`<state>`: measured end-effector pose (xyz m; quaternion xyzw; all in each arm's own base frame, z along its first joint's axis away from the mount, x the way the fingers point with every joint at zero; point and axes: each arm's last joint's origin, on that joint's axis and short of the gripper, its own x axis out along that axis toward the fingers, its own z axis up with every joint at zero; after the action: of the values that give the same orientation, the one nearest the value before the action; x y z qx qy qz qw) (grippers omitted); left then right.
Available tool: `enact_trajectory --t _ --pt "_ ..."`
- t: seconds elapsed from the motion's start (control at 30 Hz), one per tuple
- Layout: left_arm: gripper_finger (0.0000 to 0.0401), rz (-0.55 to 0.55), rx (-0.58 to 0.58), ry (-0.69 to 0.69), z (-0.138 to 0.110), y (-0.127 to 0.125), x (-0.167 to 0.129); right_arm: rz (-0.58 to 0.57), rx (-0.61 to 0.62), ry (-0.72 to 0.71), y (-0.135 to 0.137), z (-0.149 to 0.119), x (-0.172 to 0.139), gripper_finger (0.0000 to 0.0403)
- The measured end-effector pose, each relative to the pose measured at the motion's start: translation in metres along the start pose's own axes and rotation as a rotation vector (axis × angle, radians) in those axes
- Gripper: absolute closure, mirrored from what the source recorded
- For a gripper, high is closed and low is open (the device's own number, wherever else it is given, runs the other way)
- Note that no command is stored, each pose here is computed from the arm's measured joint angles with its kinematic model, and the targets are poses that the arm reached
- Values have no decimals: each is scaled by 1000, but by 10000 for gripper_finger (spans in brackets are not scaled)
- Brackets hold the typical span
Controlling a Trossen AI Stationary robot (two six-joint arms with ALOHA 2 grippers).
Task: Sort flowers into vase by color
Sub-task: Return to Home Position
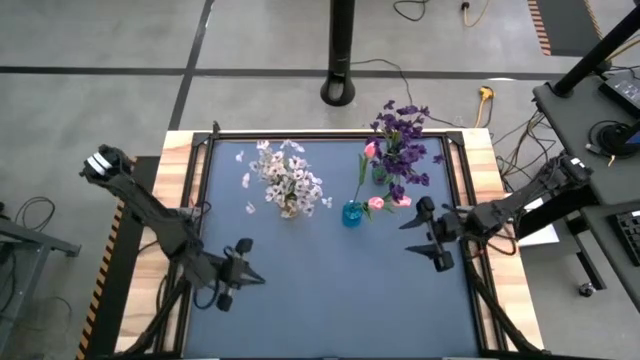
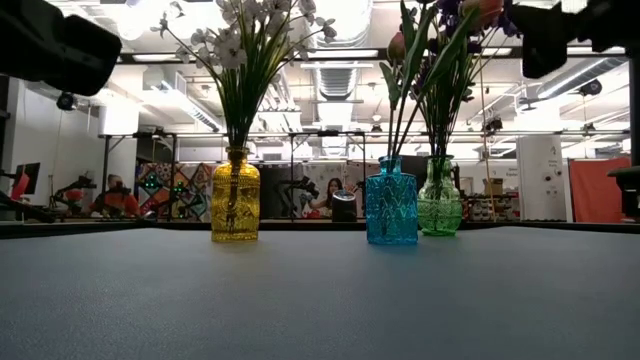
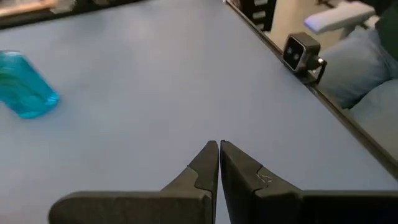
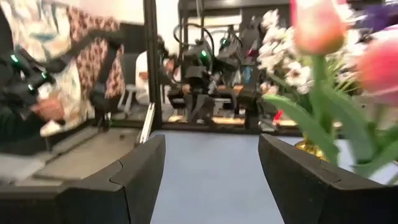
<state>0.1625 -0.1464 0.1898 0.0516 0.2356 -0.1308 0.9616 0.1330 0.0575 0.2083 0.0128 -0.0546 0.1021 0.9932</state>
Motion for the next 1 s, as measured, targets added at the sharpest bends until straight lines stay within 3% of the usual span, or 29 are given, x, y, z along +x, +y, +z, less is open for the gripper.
enact_trajectory --t 0.2,0.47,1.0 --pt "401 30 -26 -96 -23 32 -29 -17 31 -97 -6 0 -17 154" --pt "401 48 -27 -217 -51 61 -48 -46 -15 -208 -12 11 -30 154" --pt "401 90 18 -257 -71 80 -78 -173 1 -96 -29 -15 -34 154"
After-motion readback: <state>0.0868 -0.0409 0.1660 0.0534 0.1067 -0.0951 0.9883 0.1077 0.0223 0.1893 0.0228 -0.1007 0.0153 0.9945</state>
